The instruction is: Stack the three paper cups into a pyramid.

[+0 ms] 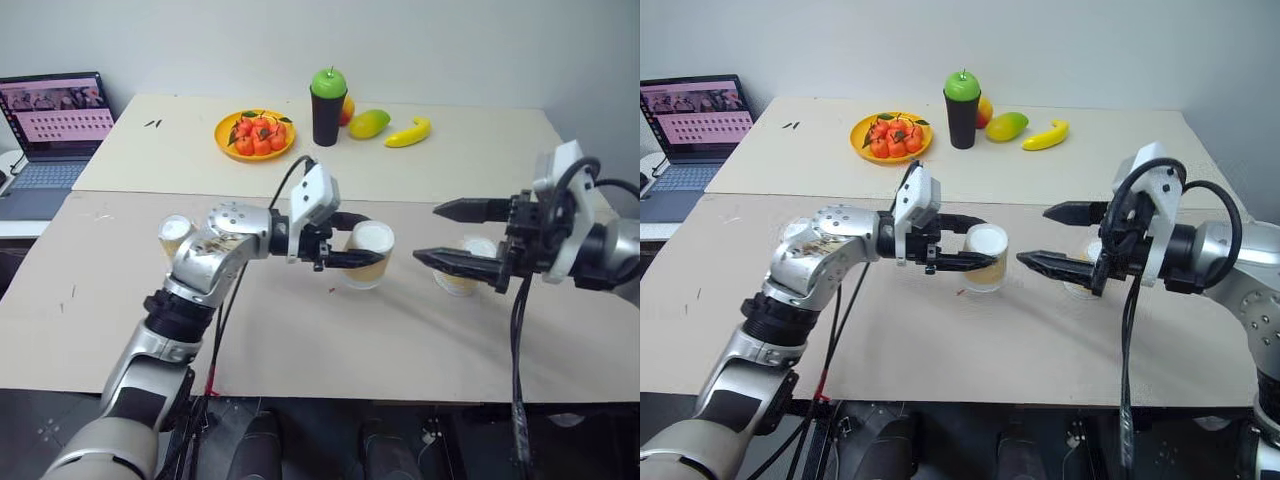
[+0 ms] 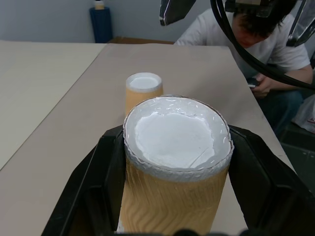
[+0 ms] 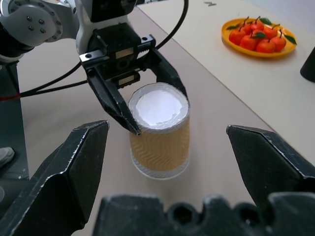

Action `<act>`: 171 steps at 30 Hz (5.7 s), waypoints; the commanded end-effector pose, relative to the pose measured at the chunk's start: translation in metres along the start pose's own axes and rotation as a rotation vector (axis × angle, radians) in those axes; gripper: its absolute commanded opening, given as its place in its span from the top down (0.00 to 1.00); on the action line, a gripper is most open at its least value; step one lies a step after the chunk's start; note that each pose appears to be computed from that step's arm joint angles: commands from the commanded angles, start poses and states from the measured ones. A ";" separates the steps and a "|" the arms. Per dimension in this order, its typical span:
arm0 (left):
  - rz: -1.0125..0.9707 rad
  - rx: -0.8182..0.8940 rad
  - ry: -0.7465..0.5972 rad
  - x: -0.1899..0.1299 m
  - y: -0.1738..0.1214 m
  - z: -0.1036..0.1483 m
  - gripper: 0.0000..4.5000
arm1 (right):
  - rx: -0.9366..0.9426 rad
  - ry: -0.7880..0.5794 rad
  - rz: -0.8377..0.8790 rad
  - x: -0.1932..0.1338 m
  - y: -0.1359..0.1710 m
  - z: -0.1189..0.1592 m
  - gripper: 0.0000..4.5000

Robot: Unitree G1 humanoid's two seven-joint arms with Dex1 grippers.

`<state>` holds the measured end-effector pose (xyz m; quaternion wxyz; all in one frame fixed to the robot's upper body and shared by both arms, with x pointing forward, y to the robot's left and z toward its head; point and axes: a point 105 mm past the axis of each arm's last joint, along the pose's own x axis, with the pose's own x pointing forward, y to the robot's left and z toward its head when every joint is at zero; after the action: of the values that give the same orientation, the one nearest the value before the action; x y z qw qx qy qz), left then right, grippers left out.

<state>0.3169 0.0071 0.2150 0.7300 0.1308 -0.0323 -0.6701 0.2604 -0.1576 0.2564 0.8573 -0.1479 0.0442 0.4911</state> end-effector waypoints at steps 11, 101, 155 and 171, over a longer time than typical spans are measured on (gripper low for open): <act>0.017 0.026 -0.001 0.025 -0.004 -0.024 0.41 | -0.047 0.113 0.027 -0.012 0.010 -0.010 0.00; 1.590 -0.055 0.057 -0.225 0.026 -0.080 0.01 | -0.108 -0.057 0.077 -0.024 -0.045 0.035 0.00; 0.461 -0.027 0.003 -0.104 -0.010 -0.054 0.40 | -0.118 -0.088 -0.035 -0.025 -0.050 0.042 0.00; 0.270 -0.078 -0.038 -0.061 -0.004 -0.063 0.40 | -0.122 -0.063 -0.130 -0.044 -0.035 0.044 0.00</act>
<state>0.3215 0.0798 0.1529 0.8240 0.0750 -0.0199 -0.5612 0.2726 -0.1958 0.2997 0.8752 -0.1699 0.0023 0.4530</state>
